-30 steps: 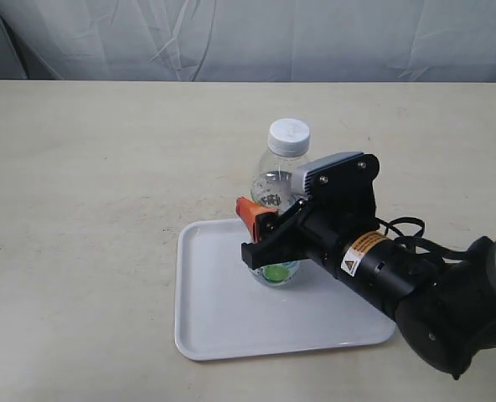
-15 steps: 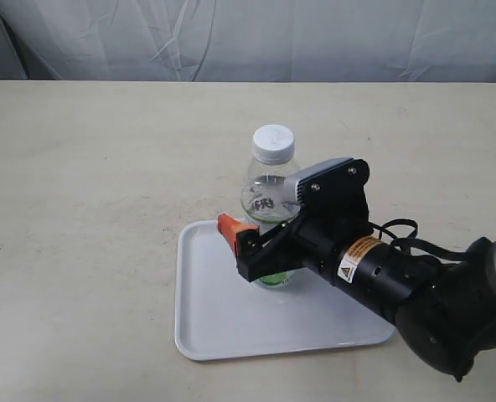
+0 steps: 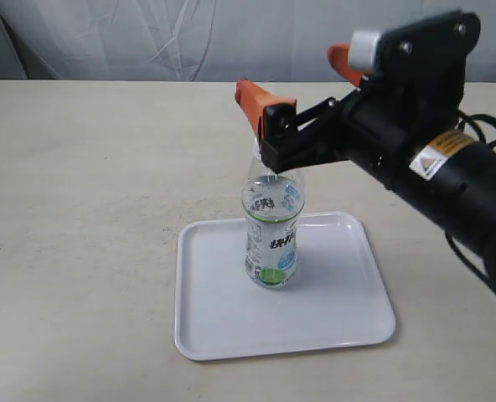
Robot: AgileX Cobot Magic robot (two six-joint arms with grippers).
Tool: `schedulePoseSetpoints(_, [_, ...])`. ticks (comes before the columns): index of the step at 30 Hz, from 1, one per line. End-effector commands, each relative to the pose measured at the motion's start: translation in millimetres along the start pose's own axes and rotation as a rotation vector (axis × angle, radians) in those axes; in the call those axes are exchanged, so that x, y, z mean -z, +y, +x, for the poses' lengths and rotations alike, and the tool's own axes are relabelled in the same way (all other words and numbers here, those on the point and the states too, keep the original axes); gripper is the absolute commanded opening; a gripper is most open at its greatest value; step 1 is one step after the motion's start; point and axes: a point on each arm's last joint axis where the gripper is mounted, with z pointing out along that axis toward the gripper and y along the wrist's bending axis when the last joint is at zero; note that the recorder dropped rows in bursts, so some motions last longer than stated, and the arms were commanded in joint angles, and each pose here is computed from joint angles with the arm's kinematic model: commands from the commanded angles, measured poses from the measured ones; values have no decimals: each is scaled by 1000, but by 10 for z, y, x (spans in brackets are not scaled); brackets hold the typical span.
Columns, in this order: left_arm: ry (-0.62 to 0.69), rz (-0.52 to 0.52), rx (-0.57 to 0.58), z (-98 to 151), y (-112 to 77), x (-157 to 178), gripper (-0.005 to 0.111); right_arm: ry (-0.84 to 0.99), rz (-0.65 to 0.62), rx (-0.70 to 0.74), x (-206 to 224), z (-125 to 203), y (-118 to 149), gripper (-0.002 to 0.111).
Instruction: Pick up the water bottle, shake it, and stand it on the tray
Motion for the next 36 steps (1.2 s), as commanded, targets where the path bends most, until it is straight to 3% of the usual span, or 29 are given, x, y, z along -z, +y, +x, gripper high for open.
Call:
schedulePoseSetpoints(1, [-14,6,1,-4,-4,2,2,107,-72,37,104,-456,46,104])
schedulePoseSetpoints(6, [-14,6,1,-4,-4,2,2,134,-137,70,178,-713,92,104])
schedulePoseSetpoints(12, [-14,6,1,-4,-4,2,2,208,-172,84,220,-667,115,101])
schedulePoseSetpoints(14, [-14,6,1,-4,-4,2,2,208,-172,84,220,-667,115,84])
schedulePoseSetpoints(15, [-14,6,1,-4,-4,2,2,208,-172,84,220,-667,115,69])
schedulePoseSetpoints(18, [-14,6,1,-4,-4,2,2,199,-169,77,224,-679,113,6])
schedulePoseSetpoints(19, [-14,6,1,-4,-4,2,2,191,-168,79,233,-693,110,2])
schedulePoseSetpoints(24, [-14,6,1,-4,-4,2,2,95,-141,44,308,-836,76,-1])
schedulePoseSetpoints(28, [-14,6,1,-4,-4,2,2,130,-182,132,462,-842,83,-1])
schedulePoseSetpoints(36, [-14,6,1,-4,-4,2,2,169,-158,63,860,-371,-4,-1])
